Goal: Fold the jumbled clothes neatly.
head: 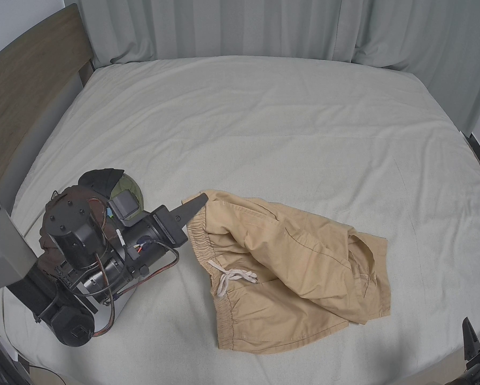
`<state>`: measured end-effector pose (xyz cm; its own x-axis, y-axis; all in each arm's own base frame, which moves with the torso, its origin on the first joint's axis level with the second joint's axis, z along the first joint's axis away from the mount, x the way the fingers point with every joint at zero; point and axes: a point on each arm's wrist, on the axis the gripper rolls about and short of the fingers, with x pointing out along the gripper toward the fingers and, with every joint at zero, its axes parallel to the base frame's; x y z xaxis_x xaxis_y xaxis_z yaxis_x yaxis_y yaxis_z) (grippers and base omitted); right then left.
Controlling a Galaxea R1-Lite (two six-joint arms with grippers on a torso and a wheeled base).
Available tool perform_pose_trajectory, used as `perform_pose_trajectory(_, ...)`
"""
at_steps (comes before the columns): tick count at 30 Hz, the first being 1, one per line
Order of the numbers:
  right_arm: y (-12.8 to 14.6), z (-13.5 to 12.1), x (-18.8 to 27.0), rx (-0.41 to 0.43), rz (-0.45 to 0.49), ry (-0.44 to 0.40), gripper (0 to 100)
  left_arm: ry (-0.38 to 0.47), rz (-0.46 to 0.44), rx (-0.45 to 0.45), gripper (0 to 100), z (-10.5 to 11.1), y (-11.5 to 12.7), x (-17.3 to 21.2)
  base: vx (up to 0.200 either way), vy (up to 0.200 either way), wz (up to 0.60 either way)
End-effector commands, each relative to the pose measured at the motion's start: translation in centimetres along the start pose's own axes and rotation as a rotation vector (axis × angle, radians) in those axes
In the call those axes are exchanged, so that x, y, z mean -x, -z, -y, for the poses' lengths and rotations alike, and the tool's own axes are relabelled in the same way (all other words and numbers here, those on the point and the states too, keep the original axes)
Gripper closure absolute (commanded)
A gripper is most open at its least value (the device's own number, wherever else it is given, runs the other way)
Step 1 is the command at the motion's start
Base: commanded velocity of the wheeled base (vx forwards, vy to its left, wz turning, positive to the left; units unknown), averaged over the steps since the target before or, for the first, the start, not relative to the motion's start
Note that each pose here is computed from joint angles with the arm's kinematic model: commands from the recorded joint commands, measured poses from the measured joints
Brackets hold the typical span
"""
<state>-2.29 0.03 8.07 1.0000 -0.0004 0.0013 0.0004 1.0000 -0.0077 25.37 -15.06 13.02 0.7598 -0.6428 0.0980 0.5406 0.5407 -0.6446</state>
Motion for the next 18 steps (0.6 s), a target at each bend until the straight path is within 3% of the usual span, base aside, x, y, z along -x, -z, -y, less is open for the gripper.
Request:
perform_pose_trajectory(1, 0.5, 0.0, 0.0, 0.0, -0.003, -0.002, 0, -0.032, -0.007, -0.031, 100, -1.1, -0.4, 0.7, 0.0, 0.0, 0.0)
perform_pose_trajectory(9, 0.5, 0.0, 0.0, 0.0, -0.003, -0.004, 0, -0.038, -0.002, -0.124, 100, -2.4, -2.1, 2.2, 0.0, 0.0, 0.0)
perform_pose_trajectory(18, 0.5, 0.0, 0.0, 0.002, -0.003, -0.002, 0, 0.001, -0.116, -0.321, 100, -4.5, -1.9, 3.6, 0.0, 0.0, 0.0)
